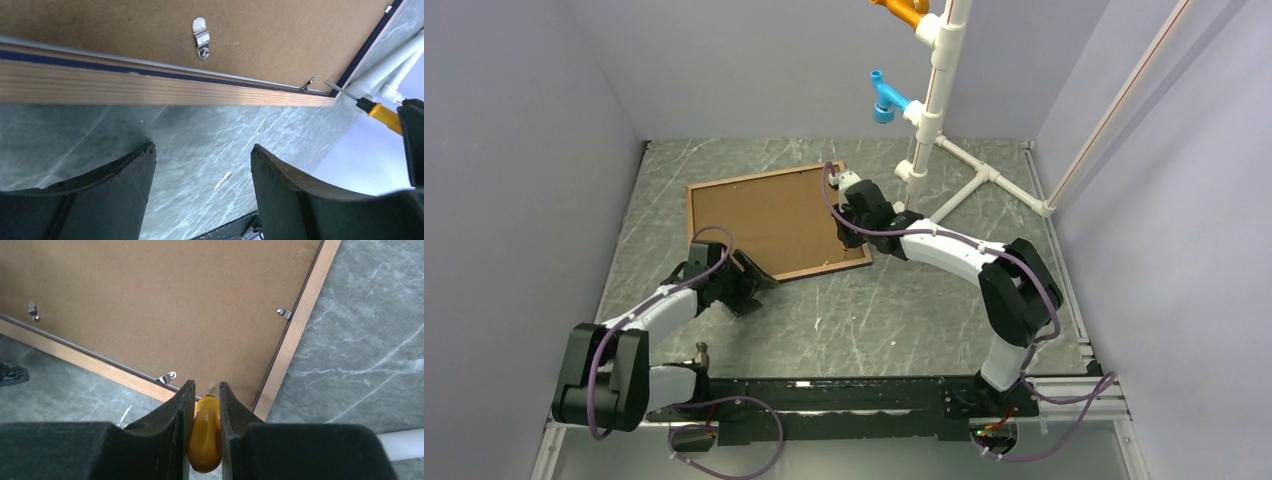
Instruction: Take the photo out of the frame
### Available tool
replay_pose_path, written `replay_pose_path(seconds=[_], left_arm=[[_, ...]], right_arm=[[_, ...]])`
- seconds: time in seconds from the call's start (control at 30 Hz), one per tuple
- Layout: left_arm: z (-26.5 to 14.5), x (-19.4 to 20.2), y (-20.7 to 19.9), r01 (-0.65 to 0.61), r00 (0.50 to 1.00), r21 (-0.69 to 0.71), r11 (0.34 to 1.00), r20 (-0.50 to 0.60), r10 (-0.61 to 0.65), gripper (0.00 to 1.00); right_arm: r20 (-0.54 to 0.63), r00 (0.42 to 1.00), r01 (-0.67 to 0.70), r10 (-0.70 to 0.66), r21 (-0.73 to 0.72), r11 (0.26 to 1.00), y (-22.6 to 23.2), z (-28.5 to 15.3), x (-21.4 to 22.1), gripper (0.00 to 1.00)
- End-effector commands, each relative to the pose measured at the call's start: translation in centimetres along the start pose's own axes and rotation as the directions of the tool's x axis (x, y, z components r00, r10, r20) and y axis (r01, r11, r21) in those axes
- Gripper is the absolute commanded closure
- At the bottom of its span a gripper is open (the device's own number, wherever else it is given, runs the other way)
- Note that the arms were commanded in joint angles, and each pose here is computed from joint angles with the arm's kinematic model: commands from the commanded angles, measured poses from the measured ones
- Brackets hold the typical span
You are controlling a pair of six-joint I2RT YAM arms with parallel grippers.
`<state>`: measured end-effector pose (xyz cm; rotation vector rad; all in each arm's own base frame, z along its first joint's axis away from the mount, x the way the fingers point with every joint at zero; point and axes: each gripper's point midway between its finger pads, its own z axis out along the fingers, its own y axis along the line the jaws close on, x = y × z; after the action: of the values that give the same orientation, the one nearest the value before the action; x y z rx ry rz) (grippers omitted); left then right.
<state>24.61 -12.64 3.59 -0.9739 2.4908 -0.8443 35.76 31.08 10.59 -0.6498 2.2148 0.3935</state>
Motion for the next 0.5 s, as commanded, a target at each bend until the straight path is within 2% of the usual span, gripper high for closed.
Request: replay_pose_path(seconds=[0.0,0.17,0.47], left_arm=[[0.6,-0.2,-1.1,-0.004,1.0,0.048,0.999,-0.011,0.005,0.25],[1.0,-0.2,-0.9,0.006,1.0,0.035,0.999,-0.021,-0.005,0.23],[1.9,0.1,0.5,0.05,0.998,-0.037,0.998,-0.043,-0.052,0.2]], right_arm=[[-0.033,0.999,0.019,-0.021,-0.052,0.998,1.5,-0.9,2.1,1.0],[-0.055,0.998,0.017,-0.023,-0.111,0.994,3.7,-2.2,3.9,1.0],[-0.042,0.999,-0.008,-0.001,-0.223,0.975,8.9,-4.1,4.5,1.0]])
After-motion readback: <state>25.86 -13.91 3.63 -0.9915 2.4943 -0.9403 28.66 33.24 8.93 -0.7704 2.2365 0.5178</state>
